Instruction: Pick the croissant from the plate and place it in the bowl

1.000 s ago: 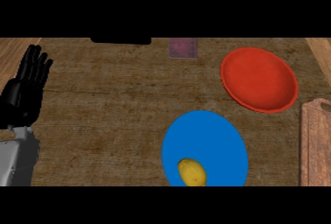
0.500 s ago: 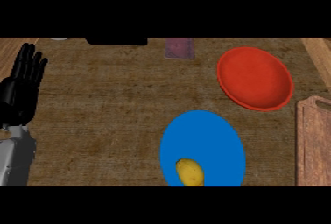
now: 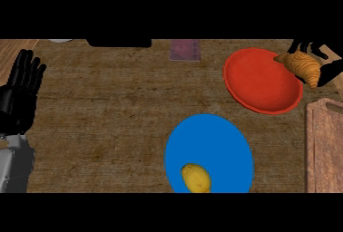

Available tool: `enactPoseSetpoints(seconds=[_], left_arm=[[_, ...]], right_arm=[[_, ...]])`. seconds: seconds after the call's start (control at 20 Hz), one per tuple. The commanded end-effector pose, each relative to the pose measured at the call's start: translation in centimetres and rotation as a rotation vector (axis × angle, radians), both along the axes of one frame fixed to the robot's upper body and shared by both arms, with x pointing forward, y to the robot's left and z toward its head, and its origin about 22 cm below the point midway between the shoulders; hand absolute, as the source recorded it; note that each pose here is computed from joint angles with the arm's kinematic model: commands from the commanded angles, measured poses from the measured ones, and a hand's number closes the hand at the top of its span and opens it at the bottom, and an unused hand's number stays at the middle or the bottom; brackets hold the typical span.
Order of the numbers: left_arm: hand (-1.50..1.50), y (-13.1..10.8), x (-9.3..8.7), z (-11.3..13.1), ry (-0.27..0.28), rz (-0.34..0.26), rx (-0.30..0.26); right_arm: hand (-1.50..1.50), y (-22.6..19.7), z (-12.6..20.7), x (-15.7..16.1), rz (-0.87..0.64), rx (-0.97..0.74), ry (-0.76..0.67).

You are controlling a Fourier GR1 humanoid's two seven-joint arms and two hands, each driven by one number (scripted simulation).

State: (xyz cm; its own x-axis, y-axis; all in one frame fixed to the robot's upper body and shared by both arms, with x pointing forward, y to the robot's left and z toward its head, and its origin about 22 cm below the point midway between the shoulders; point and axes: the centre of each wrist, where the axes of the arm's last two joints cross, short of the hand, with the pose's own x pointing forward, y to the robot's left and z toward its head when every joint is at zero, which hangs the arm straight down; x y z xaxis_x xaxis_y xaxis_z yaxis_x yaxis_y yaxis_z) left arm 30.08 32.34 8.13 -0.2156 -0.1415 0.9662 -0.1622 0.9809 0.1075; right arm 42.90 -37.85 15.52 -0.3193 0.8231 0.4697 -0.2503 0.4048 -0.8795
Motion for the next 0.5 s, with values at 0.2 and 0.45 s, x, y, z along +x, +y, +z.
enactPoseSetpoints(seconds=[0.2, 0.45], left_arm=[[0.0, 1.0, 0.8, 0.6, -0.004, -0.013, -0.01], [0.0, -0.2, 0.4, 1.4, -0.005, -0.011, -0.008]], right_arm=[[-1.5, 2.7, -7.1, -0.1, -0.164, 0.047, 0.138], [-1.5, 3.3, -9.7, -0.8, -0.136, 0.307, 0.151]])
